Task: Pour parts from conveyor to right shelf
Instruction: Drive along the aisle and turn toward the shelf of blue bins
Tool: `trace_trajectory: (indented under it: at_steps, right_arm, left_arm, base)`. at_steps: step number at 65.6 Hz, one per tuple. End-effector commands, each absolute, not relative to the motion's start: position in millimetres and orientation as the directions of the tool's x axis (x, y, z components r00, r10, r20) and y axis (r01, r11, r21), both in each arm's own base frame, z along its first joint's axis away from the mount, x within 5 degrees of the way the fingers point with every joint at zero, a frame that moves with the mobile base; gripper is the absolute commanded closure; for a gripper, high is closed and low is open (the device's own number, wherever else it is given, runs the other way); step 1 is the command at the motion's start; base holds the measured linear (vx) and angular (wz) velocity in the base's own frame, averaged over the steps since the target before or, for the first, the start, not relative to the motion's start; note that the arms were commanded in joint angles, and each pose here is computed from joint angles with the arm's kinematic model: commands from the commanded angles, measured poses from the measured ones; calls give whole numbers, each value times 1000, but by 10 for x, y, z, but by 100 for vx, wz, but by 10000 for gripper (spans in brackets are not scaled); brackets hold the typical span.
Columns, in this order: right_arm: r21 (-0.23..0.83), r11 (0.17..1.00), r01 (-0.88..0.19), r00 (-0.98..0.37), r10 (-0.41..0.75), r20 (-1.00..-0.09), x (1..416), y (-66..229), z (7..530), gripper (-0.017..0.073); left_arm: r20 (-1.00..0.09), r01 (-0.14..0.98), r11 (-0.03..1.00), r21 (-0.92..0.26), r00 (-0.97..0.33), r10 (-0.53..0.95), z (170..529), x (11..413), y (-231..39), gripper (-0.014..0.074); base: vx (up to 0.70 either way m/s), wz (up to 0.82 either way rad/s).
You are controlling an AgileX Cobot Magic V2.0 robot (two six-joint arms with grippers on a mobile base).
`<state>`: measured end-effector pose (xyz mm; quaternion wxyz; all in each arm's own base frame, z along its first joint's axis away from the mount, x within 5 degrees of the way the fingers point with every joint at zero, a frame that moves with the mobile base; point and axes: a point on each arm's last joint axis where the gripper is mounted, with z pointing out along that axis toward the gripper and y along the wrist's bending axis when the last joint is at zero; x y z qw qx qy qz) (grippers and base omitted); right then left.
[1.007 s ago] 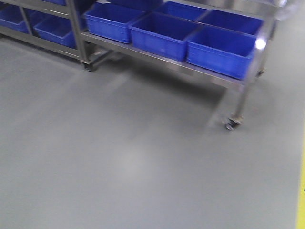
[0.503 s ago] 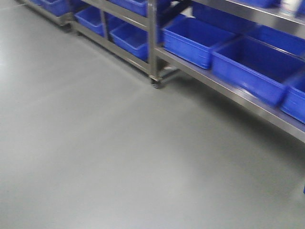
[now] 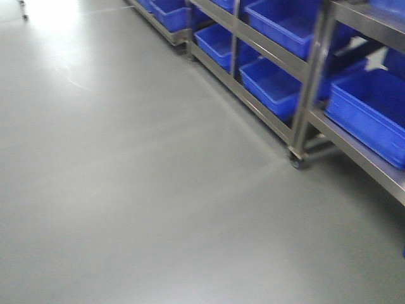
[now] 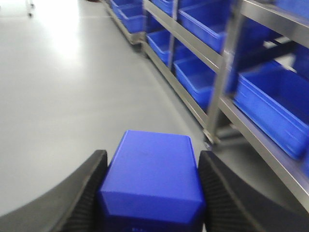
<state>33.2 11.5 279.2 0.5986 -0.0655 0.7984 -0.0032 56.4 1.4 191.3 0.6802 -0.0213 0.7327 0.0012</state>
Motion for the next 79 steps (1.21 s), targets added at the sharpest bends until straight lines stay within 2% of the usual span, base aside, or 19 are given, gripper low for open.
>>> trace_trajectory:
  at_steps: [1, 48, 79]
  right_arm:
    - [-96, 993, -75, -191, -109, -976, 343, 102, 2932, 564]
    - [-95, 993, -76, -191, -108, -976, 343, 102, 2932, 564]
    - [-95, 993, -75, -191, -108, -976, 343, 102, 2933, 564]
  left_arm:
    - [-999, -27, 999, -43, 25, -42, 2052, 556, 14, 600]
    - [-999, -27, 999, -43, 25, -42, 2052, 556, 14, 600]
    - [-999, -27, 999, -43, 25, -42, 2052, 556, 14, 600]
  base:
    - [81, 45]
    - [78, 37]
    - [74, 18]
